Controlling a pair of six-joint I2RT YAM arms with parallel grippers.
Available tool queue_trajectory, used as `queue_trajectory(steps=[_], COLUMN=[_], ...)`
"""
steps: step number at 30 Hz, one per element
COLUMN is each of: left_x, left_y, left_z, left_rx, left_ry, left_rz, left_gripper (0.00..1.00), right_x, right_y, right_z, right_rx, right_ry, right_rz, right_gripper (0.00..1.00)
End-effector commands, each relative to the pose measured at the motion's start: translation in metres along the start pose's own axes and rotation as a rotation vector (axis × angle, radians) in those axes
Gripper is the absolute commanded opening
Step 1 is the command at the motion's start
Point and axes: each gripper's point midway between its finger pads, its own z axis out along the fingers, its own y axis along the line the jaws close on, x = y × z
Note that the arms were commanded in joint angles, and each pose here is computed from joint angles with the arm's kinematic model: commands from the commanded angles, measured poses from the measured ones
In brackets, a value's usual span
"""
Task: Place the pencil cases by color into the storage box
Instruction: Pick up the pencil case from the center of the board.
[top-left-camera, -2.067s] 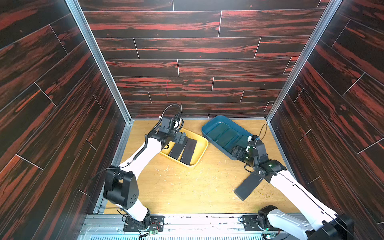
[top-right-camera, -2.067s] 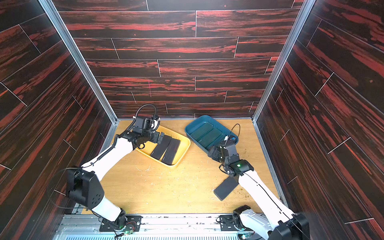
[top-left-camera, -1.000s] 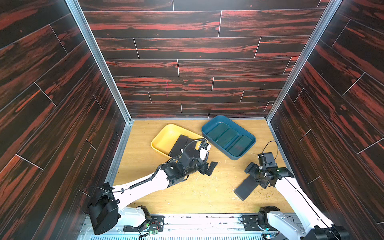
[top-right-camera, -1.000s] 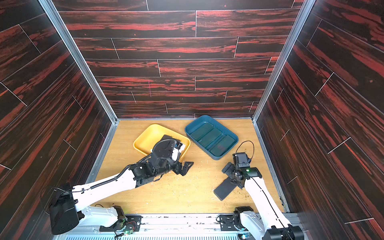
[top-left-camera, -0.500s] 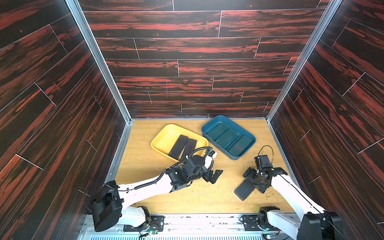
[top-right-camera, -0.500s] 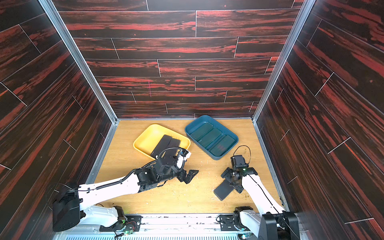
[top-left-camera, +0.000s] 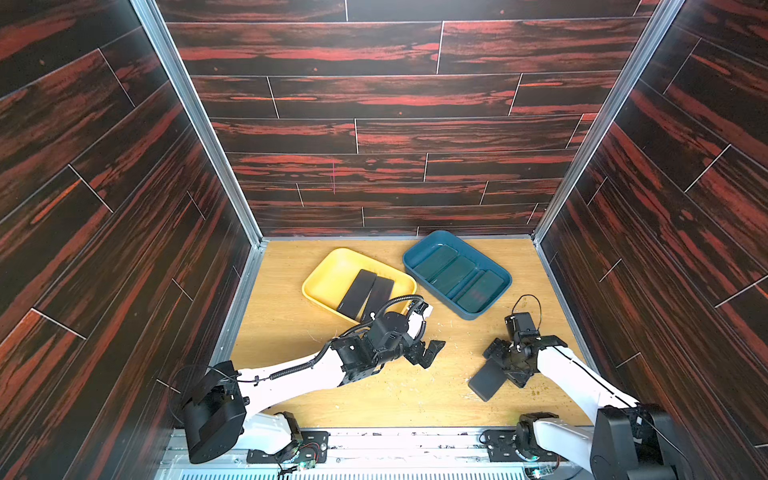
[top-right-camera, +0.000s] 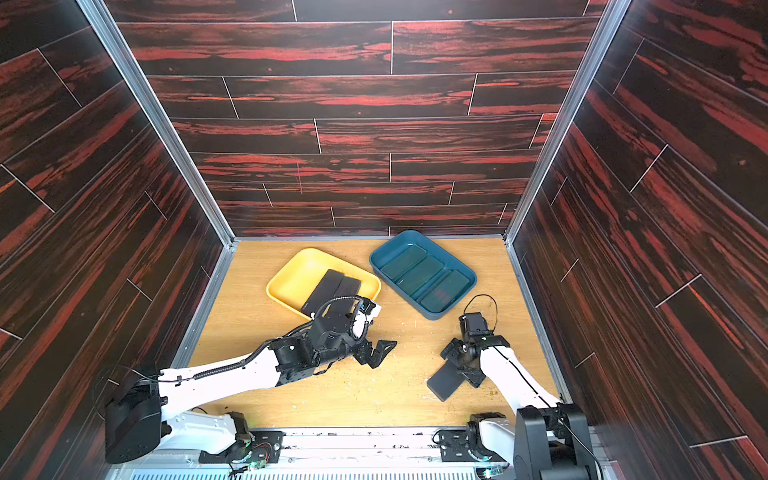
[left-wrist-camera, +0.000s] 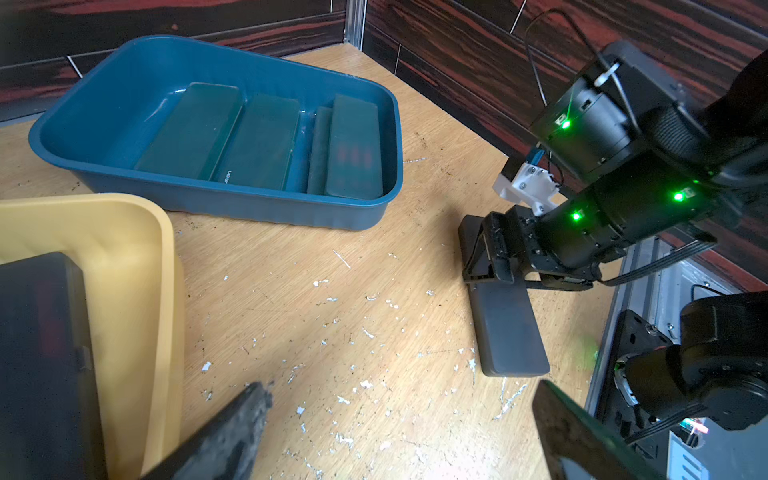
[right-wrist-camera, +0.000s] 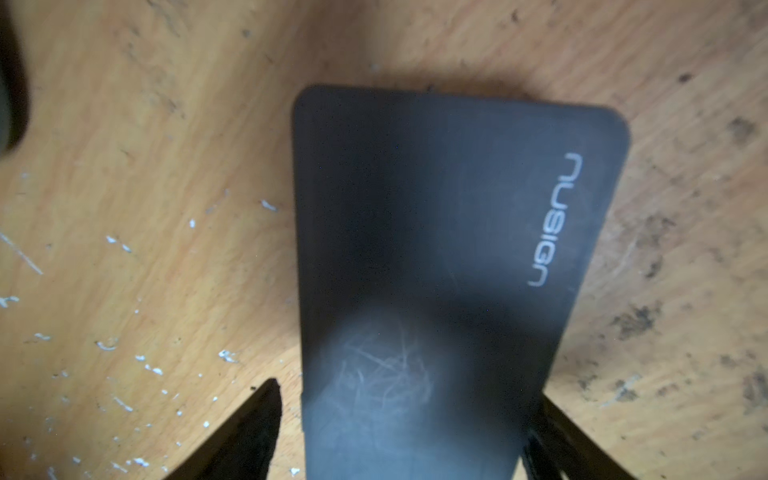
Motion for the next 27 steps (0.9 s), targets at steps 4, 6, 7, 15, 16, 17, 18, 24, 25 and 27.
queue_trajectory(steps=[4, 6, 7, 15, 16, 17, 18, 24, 25, 27], left_x=[-0.005, -0.006, -0.006, -0.015, -0.016, -0.017, -0.018, -0.027, -0.030, -0.036], left_y=[-0.003, -0.002, -0.001, 0.008, 0.009, 0.010, 0.011, 0.018, 0.020, 0.023], left_z=[-0.004, -0.004, -0.004, -0.012, -0.012, -0.013, -0.014, -0.019, -0.021, -0.023], left_rx=[0.012, 0.004, -0.003, -0.051, -0.050, -0.050, -0.048, -0.008, 0.002, 0.028], left_ry=[-0.024, -0.027, -0.030, -0.066, -0.070, -0.075, -0.080, -0.116, -0.127, -0.146], left_rz=[-0.016, -0.019, -0.024, -0.077, -0.083, -0.090, -0.100, -0.188, -0.207, -0.251], left_gripper=[1.00, 1.00, 1.00, 1.00, 1.00, 1.00, 1.00, 1.00, 1.00, 1.00], right_x=[0.008, 0.008, 0.008, 0.008, 0.008, 0.006, 0.004, -0.017, -0.020, -0.028], right_y=[0.003, 0.008, 0.011, 0.024, 0.024, 0.023, 0.024, 0.031, 0.031, 0.035], right_z=[0.012, 0.013, 0.014, 0.010, 0.008, 0.006, 0.003, -0.025, -0.029, -0.042], right_rx=[-0.027, -0.048, -0.057, -0.087, -0.093, -0.093, -0.097, -0.105, -0.102, -0.108], right_ry=[0.045, 0.048, 0.049, 0.025, 0.017, 0.008, -0.010, -0.113, -0.129, -0.169], right_rz=[0.015, 0.016, 0.011, -0.005, 0.000, 0.006, 0.008, -0.016, -0.020, -0.034], right_gripper=[0.81, 0.78, 0.75, 0.65, 0.63, 0.62, 0.61, 0.60, 0.60, 0.60])
